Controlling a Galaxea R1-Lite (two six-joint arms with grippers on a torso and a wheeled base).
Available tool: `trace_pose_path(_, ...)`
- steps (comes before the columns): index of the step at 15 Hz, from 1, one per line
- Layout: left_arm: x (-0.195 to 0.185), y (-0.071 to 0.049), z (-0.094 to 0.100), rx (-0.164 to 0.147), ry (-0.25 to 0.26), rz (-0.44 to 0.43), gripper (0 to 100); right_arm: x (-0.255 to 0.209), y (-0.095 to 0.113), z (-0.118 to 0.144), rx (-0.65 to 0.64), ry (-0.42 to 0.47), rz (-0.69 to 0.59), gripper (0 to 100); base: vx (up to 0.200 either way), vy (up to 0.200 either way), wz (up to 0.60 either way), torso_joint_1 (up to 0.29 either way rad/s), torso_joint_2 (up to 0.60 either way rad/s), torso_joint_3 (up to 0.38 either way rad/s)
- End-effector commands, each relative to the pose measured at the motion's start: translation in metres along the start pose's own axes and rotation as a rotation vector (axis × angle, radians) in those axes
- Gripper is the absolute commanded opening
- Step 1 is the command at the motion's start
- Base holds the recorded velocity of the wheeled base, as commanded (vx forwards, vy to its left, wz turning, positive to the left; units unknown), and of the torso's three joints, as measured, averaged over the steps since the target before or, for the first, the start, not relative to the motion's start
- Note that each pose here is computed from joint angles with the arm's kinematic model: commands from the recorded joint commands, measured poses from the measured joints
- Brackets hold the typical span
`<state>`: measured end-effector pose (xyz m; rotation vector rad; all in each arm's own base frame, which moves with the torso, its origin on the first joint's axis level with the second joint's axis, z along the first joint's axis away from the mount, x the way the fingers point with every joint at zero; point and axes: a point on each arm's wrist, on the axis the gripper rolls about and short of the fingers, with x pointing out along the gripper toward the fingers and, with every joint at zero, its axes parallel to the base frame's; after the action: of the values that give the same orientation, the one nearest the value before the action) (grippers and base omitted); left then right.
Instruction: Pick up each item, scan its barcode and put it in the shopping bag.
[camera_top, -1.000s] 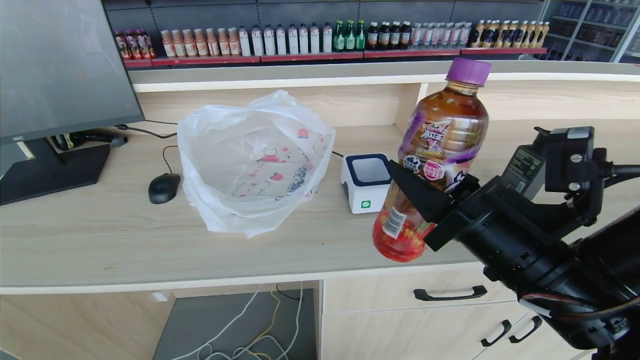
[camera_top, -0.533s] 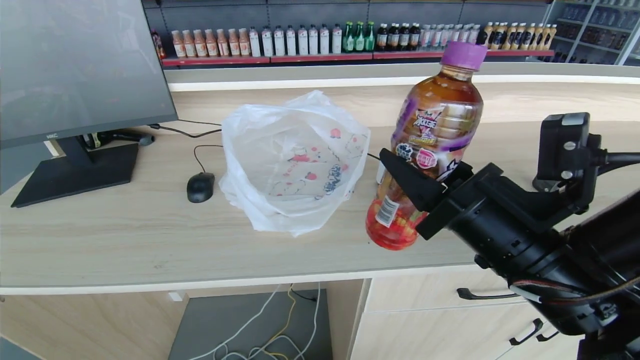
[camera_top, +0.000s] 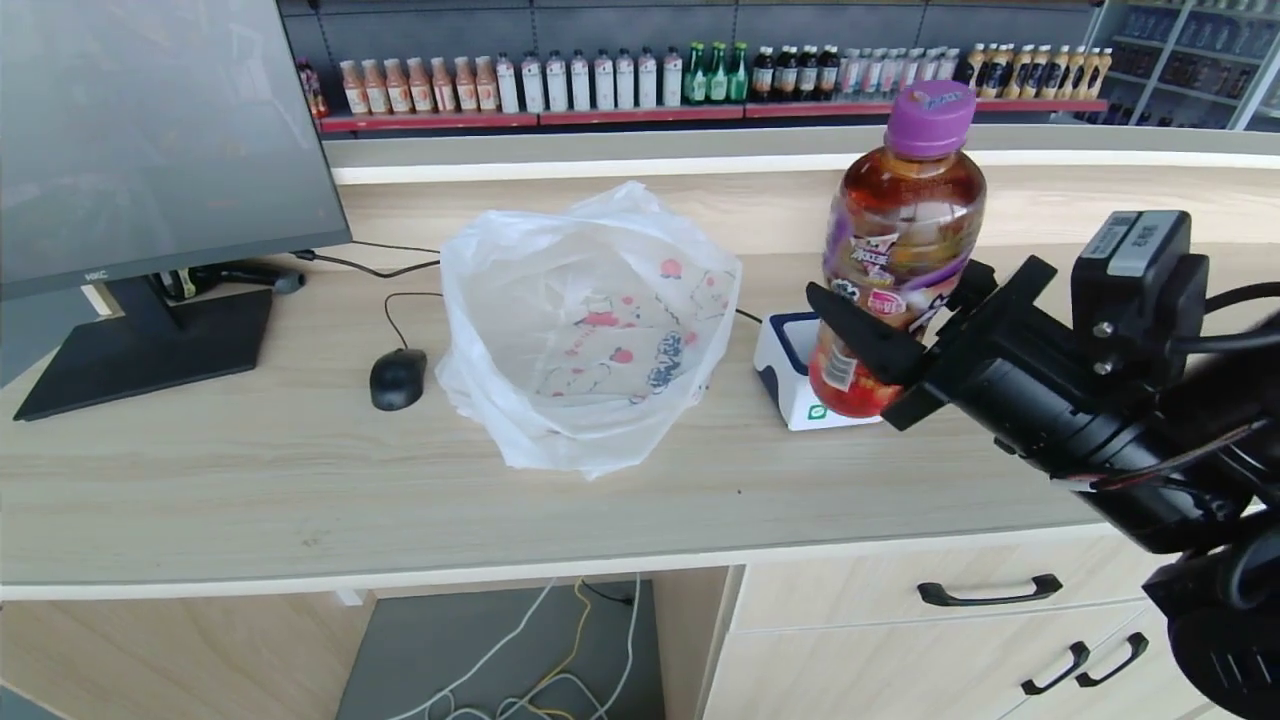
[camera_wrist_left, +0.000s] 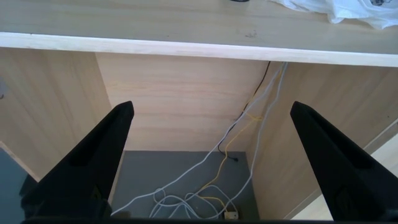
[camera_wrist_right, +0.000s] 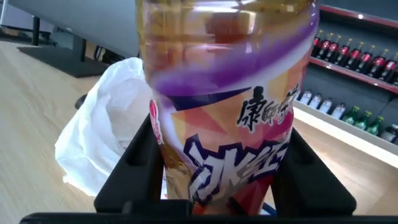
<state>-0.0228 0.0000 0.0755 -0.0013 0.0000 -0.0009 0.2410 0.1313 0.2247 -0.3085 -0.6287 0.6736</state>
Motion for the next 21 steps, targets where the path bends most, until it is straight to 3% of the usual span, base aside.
trace_pose_path(1,0.0,0.0,0.0,0.0,0.0,0.001,100,0.005,-0.007,-0.008,-0.06,0.014,-0.034,0,0.0,0.0,0.0,0.0,0.0,0.0)
trace_pose_path(5,0.0,0.0,0.0,0.0,0.0,0.001,100,0.022,-0.009,-0.023,-0.301,0.019,-0.038,0,0.0,0.0,0.0,0.0,0.0,0.0)
trace_pose_path(6,0.0,0.0,0.0,0.0,0.0,0.001,100,0.022,-0.009,-0.023,-0.301,0.019,-0.038,0,0.0,0.0,0.0,0.0,0.0,0.0)
trace_pose_path(7,0.0,0.0,0.0,0.0,0.0,0.001,100,0.028,-0.011,-0.031,-0.419,0.027,-0.041,0,0.0,0.0,0.0,0.0,0.0,0.0)
trace_pose_path(11,0.0,0.0,0.0,0.0,0.0,0.001,100,0.036,-0.034,-0.041,-0.581,-0.029,-0.008,0,0.0,0.0,0.0,0.0,0.0,0.0)
trace_pose_path(16,0.0,0.0,0.0,0.0,0.0,-0.001,100,0.046,-0.05,-0.062,-0.721,-0.13,0.117,0,0.0,0.0,0.0,0.0,0.0,0.0)
trace_pose_path(21,0.0,0.0,0.0,0.0,0.0,0.001,100,0.04,-0.058,-0.084,-0.819,-0.14,0.191,0,0.0,0.0,0.0,0.0,0.0,0.0)
